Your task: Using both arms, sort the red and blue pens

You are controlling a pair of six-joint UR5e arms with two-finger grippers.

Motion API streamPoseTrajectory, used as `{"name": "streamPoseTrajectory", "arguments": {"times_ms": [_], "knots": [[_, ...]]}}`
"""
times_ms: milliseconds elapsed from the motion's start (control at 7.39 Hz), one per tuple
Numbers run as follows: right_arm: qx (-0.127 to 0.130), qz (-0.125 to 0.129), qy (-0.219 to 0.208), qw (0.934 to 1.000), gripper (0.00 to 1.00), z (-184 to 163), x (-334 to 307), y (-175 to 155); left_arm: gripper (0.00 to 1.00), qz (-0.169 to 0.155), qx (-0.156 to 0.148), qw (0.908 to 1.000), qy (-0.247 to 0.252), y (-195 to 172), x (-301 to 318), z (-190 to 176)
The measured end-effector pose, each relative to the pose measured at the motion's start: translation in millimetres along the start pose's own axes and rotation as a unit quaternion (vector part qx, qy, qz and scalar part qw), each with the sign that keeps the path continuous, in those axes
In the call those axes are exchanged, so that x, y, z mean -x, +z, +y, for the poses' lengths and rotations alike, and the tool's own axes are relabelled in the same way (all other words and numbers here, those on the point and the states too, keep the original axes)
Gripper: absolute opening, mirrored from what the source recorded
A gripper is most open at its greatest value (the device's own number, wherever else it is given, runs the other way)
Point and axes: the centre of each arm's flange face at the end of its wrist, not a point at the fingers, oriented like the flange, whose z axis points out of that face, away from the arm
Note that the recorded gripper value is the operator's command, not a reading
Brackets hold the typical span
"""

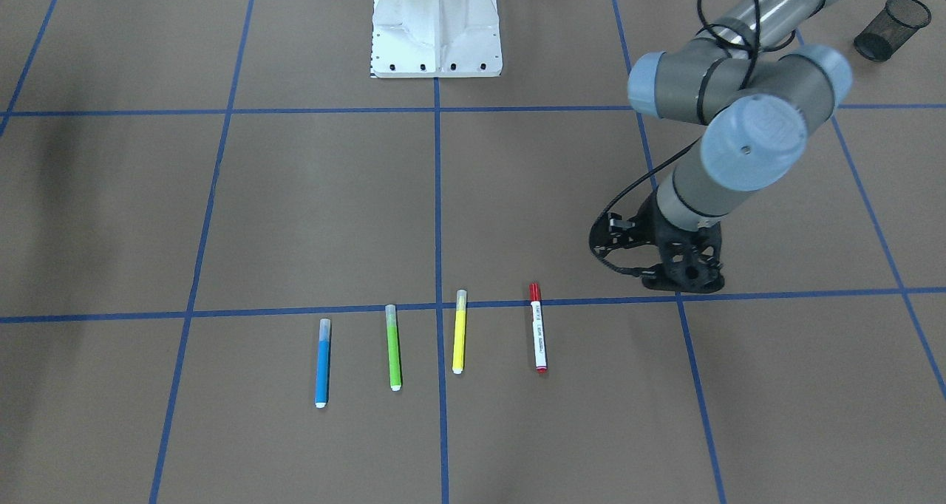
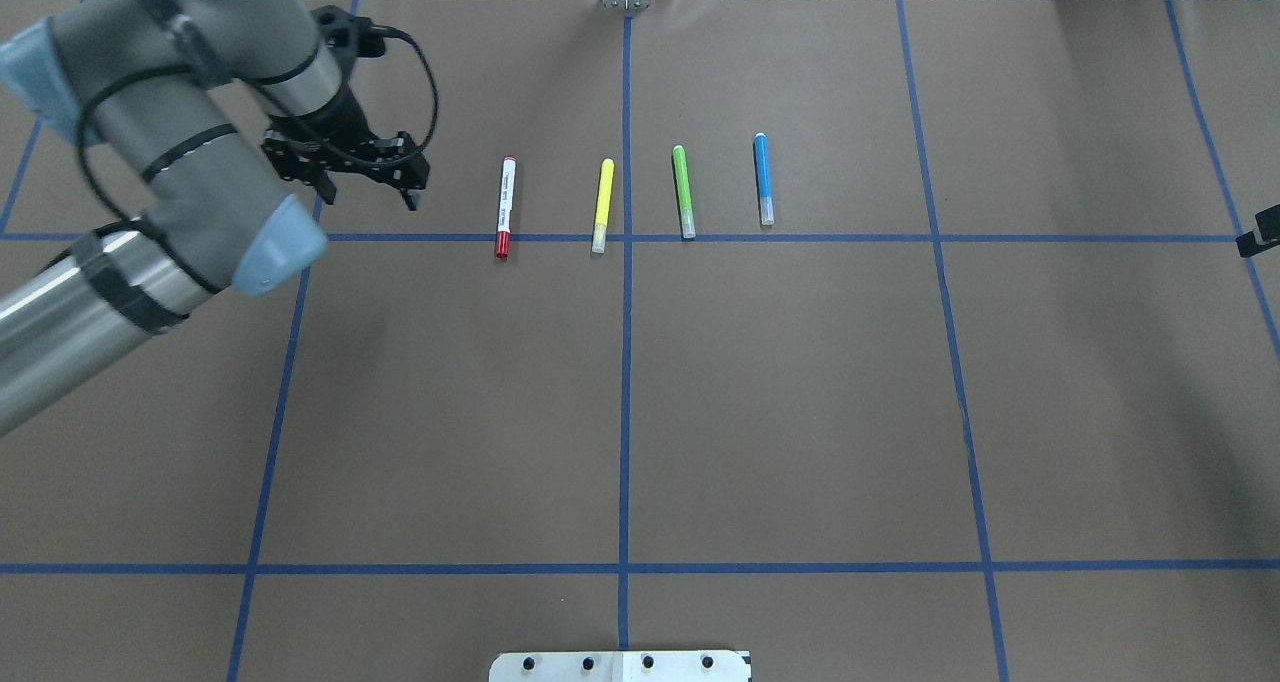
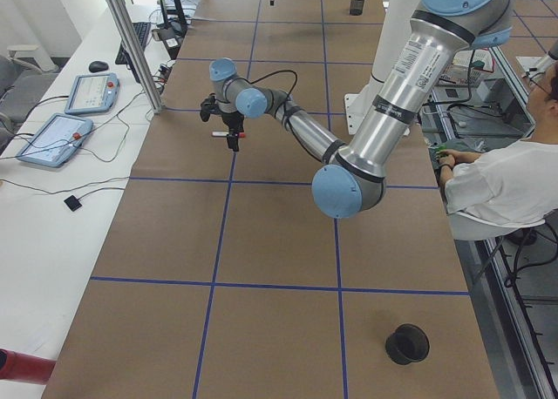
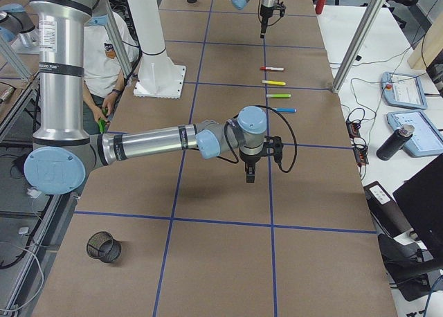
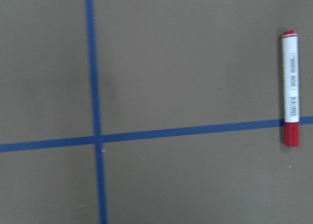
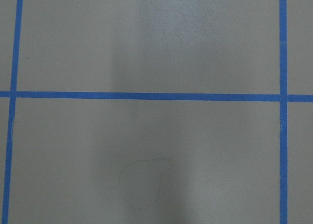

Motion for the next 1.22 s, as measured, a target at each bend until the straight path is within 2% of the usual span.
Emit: {"name": "streamPoseTrajectory", "arguments": {"times_ms": [271, 541, 812, 1218], "knots": [[0.000, 0.000, 0.001, 1.0000, 1.00, 1, -1, 0, 0.97, 0.000, 0.012, 0.9999, -0.003, 34, -55, -44], [0.000, 0.000, 0.001, 1.0000, 1.00, 1, 0, 0, 0.93, -0.019, 0.016, 0.9996, -0.012, 56, -94, -75], [0.001, 0.000, 0.001, 1.0000, 1.00, 2, -1, 0, 0.89, -0.045, -0.001, 0.9990, -0.009, 71, -103, -89], [0.003, 0.000, 0.003, 1.0000, 1.00, 3, -3, 1, 0.79, -0.052, -0.014, 0.9985, -0.002, 88, -99, -95]]}}
